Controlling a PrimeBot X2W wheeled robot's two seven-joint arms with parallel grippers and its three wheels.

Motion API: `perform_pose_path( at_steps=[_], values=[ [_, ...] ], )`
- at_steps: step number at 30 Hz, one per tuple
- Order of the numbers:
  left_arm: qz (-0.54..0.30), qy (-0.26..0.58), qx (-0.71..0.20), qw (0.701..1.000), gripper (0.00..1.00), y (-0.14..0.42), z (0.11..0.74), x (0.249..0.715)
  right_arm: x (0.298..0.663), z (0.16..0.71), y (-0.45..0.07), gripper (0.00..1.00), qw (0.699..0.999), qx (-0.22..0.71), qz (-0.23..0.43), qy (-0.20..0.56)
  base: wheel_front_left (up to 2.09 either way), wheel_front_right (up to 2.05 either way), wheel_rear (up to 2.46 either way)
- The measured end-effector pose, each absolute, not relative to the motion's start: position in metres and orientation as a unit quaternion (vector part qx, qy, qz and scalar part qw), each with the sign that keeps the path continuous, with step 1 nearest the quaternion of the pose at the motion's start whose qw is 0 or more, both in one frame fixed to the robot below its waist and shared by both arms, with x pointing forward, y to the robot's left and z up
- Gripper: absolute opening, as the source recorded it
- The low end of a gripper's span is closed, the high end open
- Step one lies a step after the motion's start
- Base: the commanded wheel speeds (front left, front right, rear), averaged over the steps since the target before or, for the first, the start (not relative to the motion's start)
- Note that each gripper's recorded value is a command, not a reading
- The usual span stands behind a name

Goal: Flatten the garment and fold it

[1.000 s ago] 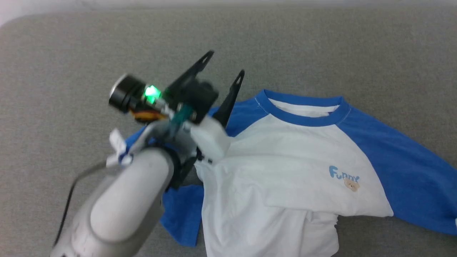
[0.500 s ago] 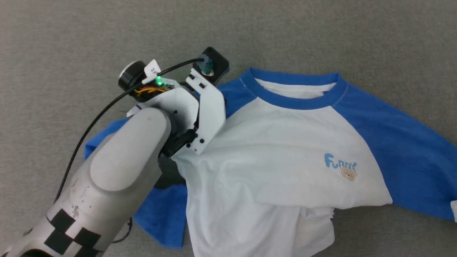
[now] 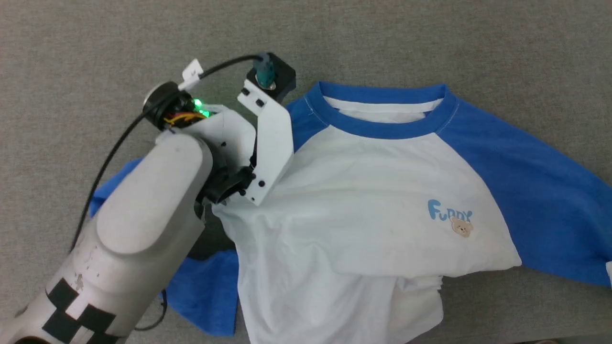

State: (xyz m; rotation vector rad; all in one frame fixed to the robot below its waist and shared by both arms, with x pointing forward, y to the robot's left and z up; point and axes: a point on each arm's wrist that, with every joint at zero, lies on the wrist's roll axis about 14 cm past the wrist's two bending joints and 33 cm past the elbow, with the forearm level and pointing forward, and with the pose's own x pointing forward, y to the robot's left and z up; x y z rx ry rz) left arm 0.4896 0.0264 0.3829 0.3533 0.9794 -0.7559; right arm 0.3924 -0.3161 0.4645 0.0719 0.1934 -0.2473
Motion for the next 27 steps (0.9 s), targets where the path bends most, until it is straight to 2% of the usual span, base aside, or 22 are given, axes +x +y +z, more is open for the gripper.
perform_pose_path(
  at_steps=[7,13,19,23,27],
  values=[
    [-0.346,0.386,0.126,0.846,0.0,0.027,0.4,0.489,0.4,0.478,-0.304,1.0,0.992,0.033,-0.096,0.078,0.0,0.0,0.0],
    [-0.329,0.321,0.095,0.883,0.0,0.038,0.43,0.486,0.426,0.497,-0.269,1.0,0.996,0.022,-0.009,0.082,0.0,0.0,0.0],
    [-0.292,0.282,0.093,0.909,0.0,0.065,0.446,0.485,0.456,0.498,-0.246,1.0,0.984,-0.032,0.087,0.152,0.0,0.0,0.0],
    [-0.293,0.284,0.089,0.909,0.0,0.064,0.443,0.482,0.454,0.463,-0.243,1.0,0.948,-0.079,0.137,0.275,0.0,0.0,0.0],
    [-0.303,0.289,0.077,0.905,0.0,0.051,0.434,0.48,0.463,0.448,-0.242,1.0,0.924,-0.121,0.17,0.321,0.0,0.0,0.0]
  ],
)
